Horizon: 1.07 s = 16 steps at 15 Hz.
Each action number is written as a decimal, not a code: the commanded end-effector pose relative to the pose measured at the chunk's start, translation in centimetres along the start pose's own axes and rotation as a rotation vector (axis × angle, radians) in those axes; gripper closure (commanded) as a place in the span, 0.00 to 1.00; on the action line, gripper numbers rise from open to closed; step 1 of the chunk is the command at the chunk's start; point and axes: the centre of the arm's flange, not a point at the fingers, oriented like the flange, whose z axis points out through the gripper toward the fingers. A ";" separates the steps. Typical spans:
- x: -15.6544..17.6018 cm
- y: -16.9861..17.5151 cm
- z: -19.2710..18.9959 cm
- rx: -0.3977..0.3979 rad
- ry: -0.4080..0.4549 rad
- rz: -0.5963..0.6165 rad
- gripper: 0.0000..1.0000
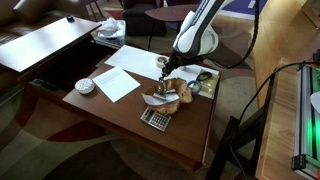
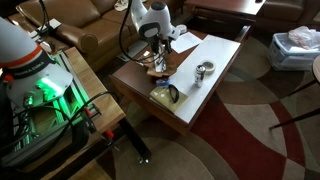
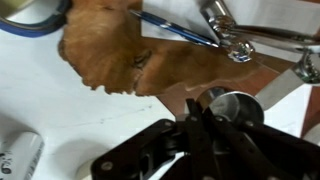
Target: Move the measuring spoon set from the tray to the table
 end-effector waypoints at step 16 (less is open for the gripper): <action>7.4 -2.0 0.6 0.051 0.268 0.223 0.99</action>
